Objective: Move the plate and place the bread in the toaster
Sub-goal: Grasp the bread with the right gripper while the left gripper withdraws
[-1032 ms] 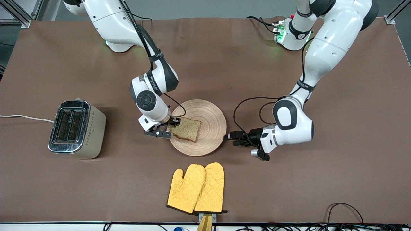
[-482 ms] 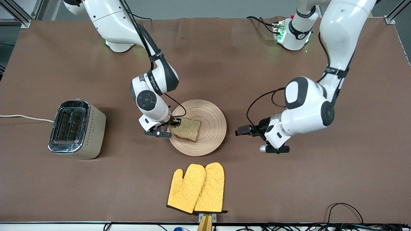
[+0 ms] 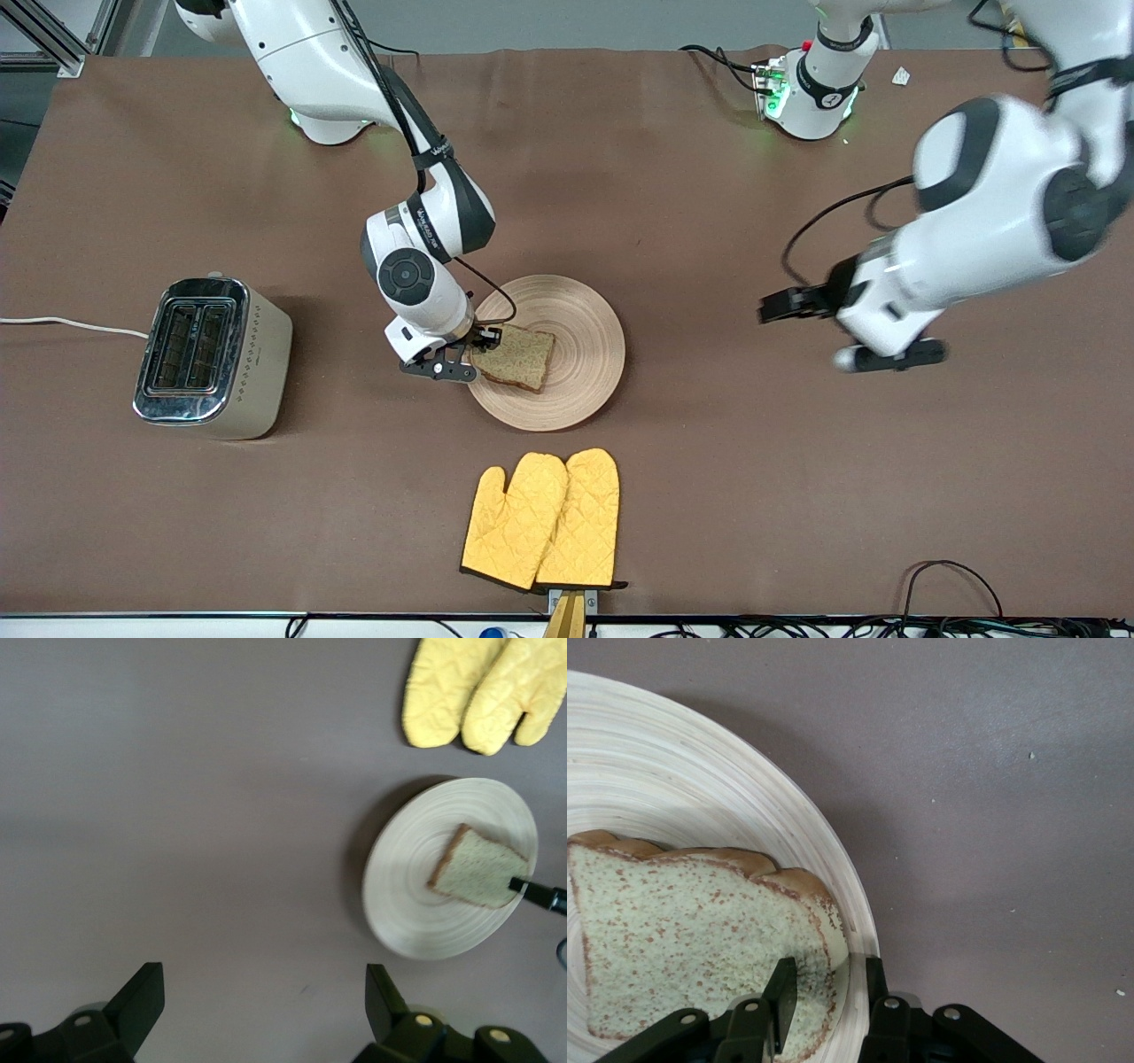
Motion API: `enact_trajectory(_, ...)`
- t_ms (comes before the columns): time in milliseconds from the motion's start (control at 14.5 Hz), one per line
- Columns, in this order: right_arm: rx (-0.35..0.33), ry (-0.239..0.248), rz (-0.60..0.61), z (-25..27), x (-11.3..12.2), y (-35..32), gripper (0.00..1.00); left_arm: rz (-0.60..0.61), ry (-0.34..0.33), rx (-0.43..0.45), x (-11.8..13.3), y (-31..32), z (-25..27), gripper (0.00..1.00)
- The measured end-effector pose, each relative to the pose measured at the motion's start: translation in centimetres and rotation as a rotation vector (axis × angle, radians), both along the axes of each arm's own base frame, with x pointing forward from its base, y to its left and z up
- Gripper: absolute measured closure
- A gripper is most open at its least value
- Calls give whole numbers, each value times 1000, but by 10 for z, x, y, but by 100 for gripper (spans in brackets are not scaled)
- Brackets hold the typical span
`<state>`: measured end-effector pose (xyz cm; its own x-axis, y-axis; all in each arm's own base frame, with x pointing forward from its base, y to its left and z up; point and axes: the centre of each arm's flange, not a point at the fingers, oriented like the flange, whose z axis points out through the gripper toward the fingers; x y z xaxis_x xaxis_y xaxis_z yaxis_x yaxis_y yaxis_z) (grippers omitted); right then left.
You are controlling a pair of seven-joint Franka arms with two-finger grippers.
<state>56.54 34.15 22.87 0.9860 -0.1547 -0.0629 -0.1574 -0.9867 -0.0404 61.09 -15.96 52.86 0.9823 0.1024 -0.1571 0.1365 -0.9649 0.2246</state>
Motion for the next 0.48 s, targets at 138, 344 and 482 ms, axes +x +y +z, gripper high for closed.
enact_trajectory(138, -2, 1, -5, -3, 0, 0, 63, -18, 16, 68, -5, 40, 35, 0)
enact_trajectory(344, 0, -1, -4, -2, 0, 5, 63, -69, 15, 144, -14, 80, 66, 0)
enact_trajectory(482, -1, -1, -11, -3, -1, 8, 66, -125, -37, 220, -26, 100, 95, 0)
